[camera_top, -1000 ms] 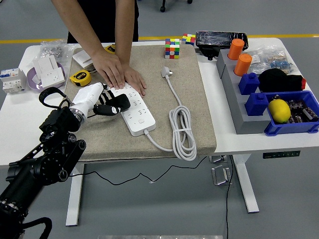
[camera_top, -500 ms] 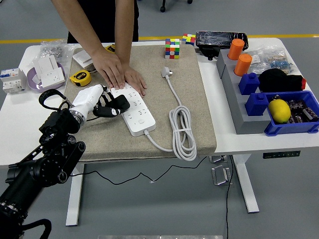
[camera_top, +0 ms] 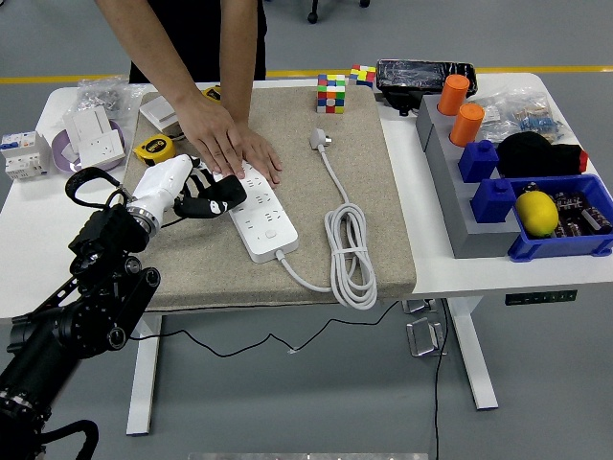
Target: Pick up the plug,place it near the board,insert it into the board,press the button
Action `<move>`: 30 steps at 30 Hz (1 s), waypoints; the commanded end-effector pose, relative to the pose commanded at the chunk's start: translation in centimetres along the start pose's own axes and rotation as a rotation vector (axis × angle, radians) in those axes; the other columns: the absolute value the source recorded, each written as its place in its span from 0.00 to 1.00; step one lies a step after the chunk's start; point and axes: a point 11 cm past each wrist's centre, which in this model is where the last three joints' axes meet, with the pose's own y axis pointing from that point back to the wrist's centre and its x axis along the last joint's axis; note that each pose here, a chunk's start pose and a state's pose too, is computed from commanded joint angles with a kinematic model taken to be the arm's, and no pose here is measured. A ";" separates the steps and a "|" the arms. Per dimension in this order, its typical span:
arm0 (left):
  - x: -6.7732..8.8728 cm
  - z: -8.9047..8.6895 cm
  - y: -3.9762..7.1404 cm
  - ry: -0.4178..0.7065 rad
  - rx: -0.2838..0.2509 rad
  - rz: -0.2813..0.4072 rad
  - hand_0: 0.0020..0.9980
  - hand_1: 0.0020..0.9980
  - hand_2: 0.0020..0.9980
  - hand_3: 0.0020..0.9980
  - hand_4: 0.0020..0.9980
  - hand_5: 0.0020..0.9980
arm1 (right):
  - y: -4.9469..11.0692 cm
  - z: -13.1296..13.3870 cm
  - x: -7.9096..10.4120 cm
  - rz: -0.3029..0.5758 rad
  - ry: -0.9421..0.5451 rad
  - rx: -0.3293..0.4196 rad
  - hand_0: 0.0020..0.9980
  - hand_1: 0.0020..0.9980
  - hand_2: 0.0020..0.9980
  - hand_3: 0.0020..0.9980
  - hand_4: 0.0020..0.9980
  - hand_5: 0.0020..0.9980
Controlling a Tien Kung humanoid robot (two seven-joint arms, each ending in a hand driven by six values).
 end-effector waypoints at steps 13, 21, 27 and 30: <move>3.4 -1.7 0.8 0.031 0.020 0.092 0.43 0.30 0.33 0.43 0.57 0.16 | 0.0 0.0 0.0 -0.001 -0.010 -0.002 0.88 0.83 0.81 0.83 1.00 1.00; 2.3 -5.7 1.9 0.037 0.109 0.072 0.43 0.31 0.34 0.43 0.58 0.17 | 0.0 0.3 -0.1 -0.002 -0.012 -0.006 0.88 0.83 0.81 0.83 1.00 1.00; 1.3 -6.9 2.5 0.049 0.141 0.049 0.43 0.32 0.34 0.43 0.59 0.17 | 0.0 0.0 -0.1 -0.003 -0.012 -0.001 0.88 0.83 0.81 0.83 1.00 1.00; 1.0 -7.2 2.6 0.053 0.148 0.038 0.43 0.32 0.34 0.43 0.59 0.17 | 0.0 0.1 -0.1 -0.002 -0.011 -0.002 0.88 0.83 0.81 0.83 1.00 1.00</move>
